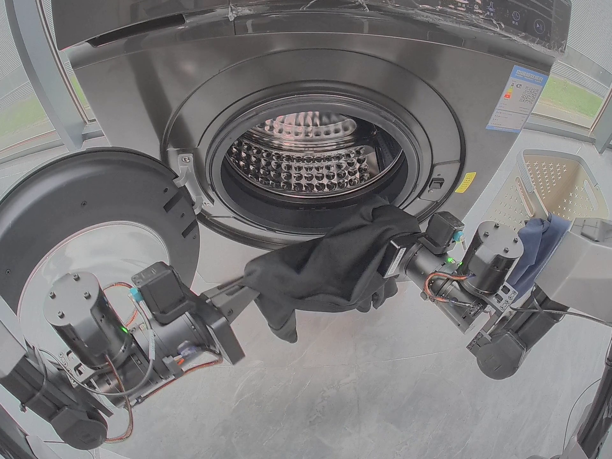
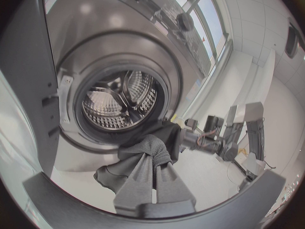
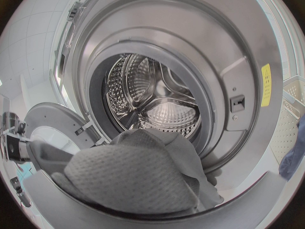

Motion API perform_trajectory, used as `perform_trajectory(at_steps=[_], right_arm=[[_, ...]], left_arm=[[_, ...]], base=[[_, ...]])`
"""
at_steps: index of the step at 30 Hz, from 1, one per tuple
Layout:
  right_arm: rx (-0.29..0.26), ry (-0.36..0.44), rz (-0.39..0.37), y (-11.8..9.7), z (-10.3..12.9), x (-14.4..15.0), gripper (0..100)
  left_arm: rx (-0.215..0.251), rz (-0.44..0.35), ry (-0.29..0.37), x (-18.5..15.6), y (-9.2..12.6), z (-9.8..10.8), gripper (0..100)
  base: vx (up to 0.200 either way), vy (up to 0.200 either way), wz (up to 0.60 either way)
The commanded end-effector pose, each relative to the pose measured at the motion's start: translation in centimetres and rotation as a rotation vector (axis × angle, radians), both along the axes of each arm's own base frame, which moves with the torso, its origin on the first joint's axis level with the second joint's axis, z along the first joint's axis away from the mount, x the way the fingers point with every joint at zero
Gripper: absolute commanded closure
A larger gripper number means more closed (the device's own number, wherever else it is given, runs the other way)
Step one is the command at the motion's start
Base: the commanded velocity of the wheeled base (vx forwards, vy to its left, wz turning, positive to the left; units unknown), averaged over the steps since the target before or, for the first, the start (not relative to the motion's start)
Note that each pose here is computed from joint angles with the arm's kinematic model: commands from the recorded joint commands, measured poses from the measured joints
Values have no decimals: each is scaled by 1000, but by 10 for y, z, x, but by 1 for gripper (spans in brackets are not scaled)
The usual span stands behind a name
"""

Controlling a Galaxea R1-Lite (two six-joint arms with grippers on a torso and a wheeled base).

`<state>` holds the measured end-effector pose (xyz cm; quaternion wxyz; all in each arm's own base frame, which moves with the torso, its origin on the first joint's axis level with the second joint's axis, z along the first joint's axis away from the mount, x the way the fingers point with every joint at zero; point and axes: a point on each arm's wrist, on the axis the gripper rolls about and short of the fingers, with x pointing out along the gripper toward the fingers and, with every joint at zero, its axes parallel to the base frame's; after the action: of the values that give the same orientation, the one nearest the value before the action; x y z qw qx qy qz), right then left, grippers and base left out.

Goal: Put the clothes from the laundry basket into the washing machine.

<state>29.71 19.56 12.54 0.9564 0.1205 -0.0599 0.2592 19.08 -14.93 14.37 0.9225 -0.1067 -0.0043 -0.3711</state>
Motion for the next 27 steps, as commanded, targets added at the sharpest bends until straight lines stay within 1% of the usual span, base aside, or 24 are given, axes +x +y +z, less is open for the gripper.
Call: perform_trajectory(at_steps=[1, 2, 6, 7, 11, 19, 23, 26, 27], right_arm=[[17, -28, 20, 0, 15, -13, 100], [15, -28, 30, 1, 16, -18, 100], [11, -28, 45, 2, 18, -26, 100], [12, -33, 50, 3, 20, -29, 100], [14, -45, 61, 4, 24, -33, 100], [13, -45, 78, 8, 25, -37, 100], [14, -46, 83, 10, 25, -38, 100], [17, -52, 87, 10, 27, -39, 100], [17, -52, 87, 10, 27, -39, 100]], left_arm=[[62, -39, 77, -3, -10, -23, 100], [70, -48, 88, -2, -13, -27, 100], [75, -57, 89, -2, -17, -28, 100], [77, -60, 91, -2, -18, -29, 0], [84, -65, 102, -2, -18, -32, 0], [112, -104, 128, -14, -21, -39, 0], [122, -107, 140, -17, -20, -42, 0], [146, -120, 163, -22, -19, -47, 0], [146, -120, 163, -22, -19, -47, 0]], base=[[0, 0, 0], [0, 0, 0], [0, 0, 0], [0, 0, 0], [0, 0, 0], [0, 0, 0], [0, 0, 0], [0, 0, 0], [0, 0, 0]])
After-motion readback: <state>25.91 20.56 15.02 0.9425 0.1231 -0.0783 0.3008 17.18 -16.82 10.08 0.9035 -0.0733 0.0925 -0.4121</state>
